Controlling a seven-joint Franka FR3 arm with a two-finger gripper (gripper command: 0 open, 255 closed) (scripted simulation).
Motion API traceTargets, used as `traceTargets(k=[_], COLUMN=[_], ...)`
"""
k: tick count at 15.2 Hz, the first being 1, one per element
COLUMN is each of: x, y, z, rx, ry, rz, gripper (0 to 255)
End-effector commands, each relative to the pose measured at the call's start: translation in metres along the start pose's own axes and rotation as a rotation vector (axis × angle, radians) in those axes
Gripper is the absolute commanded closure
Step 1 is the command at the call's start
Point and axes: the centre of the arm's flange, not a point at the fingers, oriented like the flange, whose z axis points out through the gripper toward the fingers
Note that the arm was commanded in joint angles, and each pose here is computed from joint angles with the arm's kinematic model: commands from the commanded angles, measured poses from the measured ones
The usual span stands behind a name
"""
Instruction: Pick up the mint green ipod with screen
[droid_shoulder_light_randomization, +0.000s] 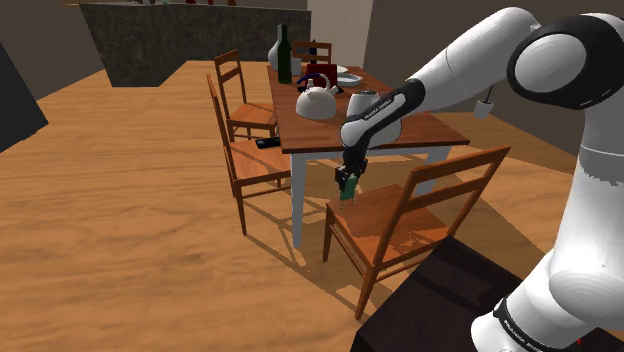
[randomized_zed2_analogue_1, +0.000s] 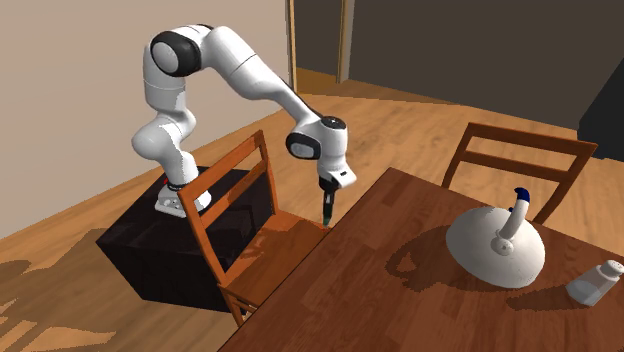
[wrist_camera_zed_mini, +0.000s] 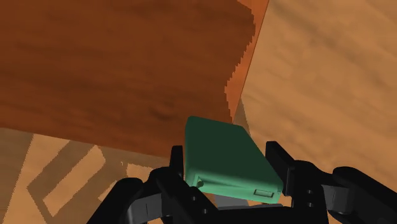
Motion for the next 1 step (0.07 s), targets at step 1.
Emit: traceTargets(k=[1], x=[0.0002], y=[0.0005], z=[-0.003], rx=[0.0], ry=[0.0], rz=[0.0], gripper=[255])
